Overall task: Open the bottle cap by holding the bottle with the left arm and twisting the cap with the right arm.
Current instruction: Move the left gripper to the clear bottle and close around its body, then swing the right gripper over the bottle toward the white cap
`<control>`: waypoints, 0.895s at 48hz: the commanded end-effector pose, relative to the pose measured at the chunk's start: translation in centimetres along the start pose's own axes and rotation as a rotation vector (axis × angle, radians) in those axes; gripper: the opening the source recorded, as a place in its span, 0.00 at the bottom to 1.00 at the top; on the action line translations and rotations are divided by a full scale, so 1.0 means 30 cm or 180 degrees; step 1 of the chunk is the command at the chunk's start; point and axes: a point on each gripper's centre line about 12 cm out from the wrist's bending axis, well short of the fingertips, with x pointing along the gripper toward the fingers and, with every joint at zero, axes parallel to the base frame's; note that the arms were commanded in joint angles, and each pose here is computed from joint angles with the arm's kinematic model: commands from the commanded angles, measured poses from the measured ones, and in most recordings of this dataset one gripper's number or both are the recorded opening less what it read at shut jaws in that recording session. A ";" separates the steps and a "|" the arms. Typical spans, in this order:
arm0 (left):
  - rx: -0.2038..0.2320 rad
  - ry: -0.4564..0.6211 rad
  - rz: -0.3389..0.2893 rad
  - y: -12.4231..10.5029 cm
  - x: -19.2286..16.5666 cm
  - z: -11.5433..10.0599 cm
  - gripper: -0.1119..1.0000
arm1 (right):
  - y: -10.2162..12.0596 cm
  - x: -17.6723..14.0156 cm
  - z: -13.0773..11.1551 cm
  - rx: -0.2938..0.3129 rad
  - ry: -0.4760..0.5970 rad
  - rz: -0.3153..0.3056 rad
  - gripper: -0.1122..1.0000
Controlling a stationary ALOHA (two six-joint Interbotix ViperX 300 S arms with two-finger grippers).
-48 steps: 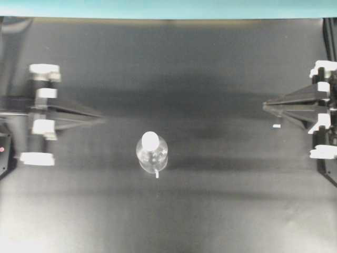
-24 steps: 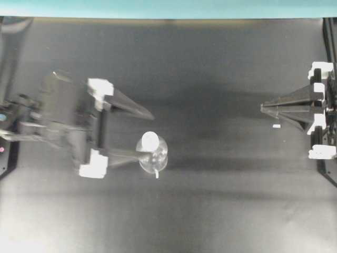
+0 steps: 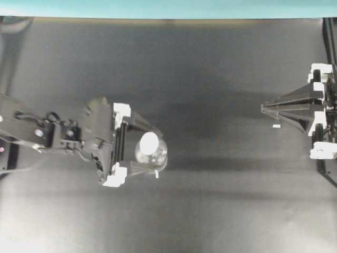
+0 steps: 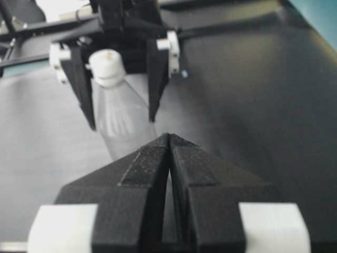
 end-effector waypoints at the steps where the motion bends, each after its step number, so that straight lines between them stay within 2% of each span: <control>1: -0.0013 0.0065 -0.0012 0.001 0.015 -0.046 0.98 | -0.002 0.005 0.032 0.0063 -0.0044 -0.0025 0.09; 9: -0.0043 0.0380 0.0025 0.015 0.038 -0.167 0.98 | -0.002 0.007 0.030 0.0117 0.0014 -0.0031 0.09; 16: -0.0058 0.0560 0.0041 0.021 0.048 -0.237 0.98 | -0.003 0.008 0.028 0.0191 0.0037 -0.0040 0.09; 24: -0.0062 0.0628 0.0046 0.021 0.048 -0.261 0.98 | -0.001 0.011 0.016 0.0298 0.0232 -0.0058 0.09; 36: -0.0057 0.0620 0.0032 0.017 0.048 -0.261 0.97 | 0.016 0.012 0.030 0.0408 0.0610 -0.0067 0.09; 43: -0.0054 0.0595 0.0033 0.017 0.054 -0.254 0.93 | 0.049 0.036 0.058 0.0627 0.1108 -0.0093 0.09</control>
